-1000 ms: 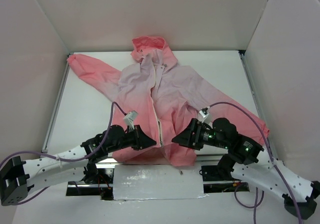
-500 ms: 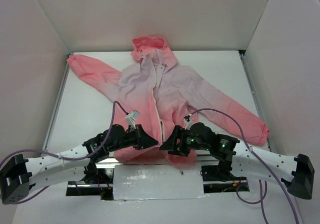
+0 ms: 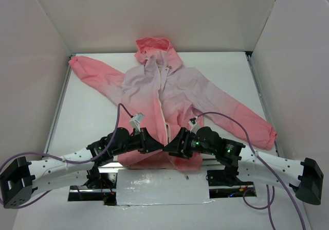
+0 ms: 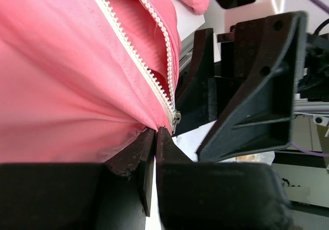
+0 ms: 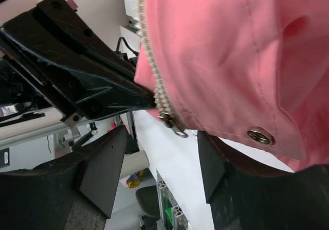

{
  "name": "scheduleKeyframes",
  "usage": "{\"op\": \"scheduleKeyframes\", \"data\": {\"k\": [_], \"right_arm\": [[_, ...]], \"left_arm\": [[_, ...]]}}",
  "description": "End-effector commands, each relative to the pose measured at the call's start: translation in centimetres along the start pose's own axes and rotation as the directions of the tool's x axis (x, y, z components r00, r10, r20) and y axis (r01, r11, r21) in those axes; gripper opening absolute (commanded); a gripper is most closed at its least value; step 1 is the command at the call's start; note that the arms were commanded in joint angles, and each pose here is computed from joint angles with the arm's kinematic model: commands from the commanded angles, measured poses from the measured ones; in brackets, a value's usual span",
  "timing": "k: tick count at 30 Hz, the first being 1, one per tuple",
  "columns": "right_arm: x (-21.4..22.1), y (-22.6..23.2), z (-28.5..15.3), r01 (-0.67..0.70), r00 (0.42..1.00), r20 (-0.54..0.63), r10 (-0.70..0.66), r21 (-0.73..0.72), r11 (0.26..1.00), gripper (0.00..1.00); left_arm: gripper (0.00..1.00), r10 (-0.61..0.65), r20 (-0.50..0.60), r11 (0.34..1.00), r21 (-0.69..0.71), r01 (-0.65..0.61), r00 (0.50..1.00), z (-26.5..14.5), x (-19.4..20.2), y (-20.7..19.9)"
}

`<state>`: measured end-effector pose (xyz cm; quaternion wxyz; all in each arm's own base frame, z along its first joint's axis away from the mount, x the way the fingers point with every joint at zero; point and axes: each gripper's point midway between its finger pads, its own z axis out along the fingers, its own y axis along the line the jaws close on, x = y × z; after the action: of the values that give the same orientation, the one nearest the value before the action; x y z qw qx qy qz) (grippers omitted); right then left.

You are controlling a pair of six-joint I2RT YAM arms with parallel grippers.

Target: Zip up the jacket

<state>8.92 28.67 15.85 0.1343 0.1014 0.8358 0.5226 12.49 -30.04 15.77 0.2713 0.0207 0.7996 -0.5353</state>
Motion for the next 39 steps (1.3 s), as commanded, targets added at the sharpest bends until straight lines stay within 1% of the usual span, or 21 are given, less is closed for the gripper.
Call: {"op": "scheduleKeyframes", "data": {"k": [1, 11, 23, 36, 39], "right_arm": [[-0.23, 1.29, -0.15, -0.014, 1.000, 0.018, 0.015, -0.065, 0.998, 0.64], [-0.82, 1.62, -0.52, -0.024, 0.998, 0.055, 0.030, -0.095, 0.995, 0.59], [-0.71, 1.85, -0.95, -0.024, 0.998, 0.051, 0.030, -0.105, 0.994, 0.52], [-0.25, 2.23, -0.78, -0.042, 0.999, 0.020, 0.044, -0.117, 0.992, 0.52], [-0.15, 1.97, -0.56, -0.043, 0.999, 0.013, 0.044, -0.100, 0.994, 0.53]], "left_arm": [[0.00, -0.001, 0.032, 0.994, 0.107, -0.002, 0.999, -0.09, -1.39, -3.50], [0.00, -0.008, 0.033, 0.995, 0.104, 0.004, 0.999, -0.21, -1.31, -3.30], [0.00, -0.009, 0.029, 0.995, 0.102, 0.006, 1.000, -0.17, -1.16, -3.16], [0.00, -0.015, 0.030, 0.996, 0.093, 0.012, 0.999, -0.10, -1.18, -2.99], [0.00, -0.017, 0.034, 0.995, 0.094, 0.013, 0.999, -0.13, -1.25, -3.01]]}}
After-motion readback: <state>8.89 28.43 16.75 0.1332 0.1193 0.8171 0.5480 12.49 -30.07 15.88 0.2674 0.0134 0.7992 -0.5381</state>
